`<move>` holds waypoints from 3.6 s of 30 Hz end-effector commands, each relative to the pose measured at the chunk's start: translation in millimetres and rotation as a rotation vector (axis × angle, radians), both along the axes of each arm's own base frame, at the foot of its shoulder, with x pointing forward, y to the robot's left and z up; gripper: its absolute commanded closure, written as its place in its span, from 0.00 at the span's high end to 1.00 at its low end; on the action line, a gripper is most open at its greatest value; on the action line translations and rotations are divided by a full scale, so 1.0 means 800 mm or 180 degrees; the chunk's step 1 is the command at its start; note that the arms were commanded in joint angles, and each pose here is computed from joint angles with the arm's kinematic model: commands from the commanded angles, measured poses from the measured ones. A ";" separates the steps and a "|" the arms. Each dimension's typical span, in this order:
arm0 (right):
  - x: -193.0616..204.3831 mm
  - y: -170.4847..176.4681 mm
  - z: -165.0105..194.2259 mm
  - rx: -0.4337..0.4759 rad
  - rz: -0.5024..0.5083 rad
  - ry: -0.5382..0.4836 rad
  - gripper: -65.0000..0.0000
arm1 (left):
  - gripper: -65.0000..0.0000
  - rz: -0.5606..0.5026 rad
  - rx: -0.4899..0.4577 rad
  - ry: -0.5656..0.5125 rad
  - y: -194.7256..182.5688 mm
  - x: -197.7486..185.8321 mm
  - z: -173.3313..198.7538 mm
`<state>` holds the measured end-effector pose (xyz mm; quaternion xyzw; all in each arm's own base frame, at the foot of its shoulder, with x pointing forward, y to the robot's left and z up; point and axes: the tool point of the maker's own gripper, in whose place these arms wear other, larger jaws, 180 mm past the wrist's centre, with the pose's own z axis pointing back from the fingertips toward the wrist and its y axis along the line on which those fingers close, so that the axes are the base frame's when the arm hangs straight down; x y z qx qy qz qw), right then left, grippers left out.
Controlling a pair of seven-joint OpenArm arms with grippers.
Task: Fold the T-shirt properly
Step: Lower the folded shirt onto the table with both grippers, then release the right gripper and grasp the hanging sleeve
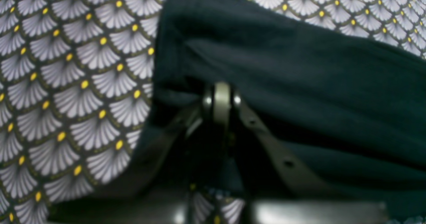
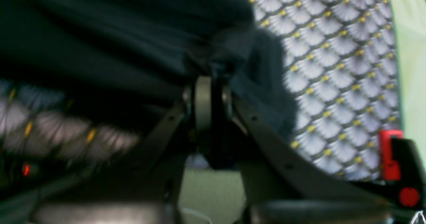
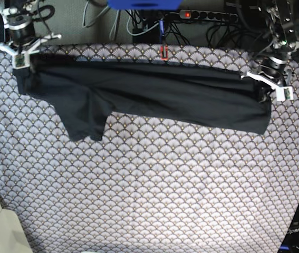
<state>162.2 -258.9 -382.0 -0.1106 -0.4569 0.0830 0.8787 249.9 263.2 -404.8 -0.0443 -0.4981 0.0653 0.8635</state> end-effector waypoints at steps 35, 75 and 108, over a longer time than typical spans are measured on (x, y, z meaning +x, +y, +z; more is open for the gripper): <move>0.068 0.009 0.116 -0.0259 0.0234 -0.0923 0.54 | 0.00 0.0184 0.0035 -0.0179 0.024 0.003 0.019; 0.217 0.065 -0.066 0.0872 0.0200 0.0860 0.54 | 0.00 0.0392 0.0071 -0.0180 0.046 -0.013 0.022; 0.166 0.105 -0.090 0.0728 0.0511 0.1100 0.15 | 0.00 0.0395 0.0048 -0.0169 0.045 -0.013 0.019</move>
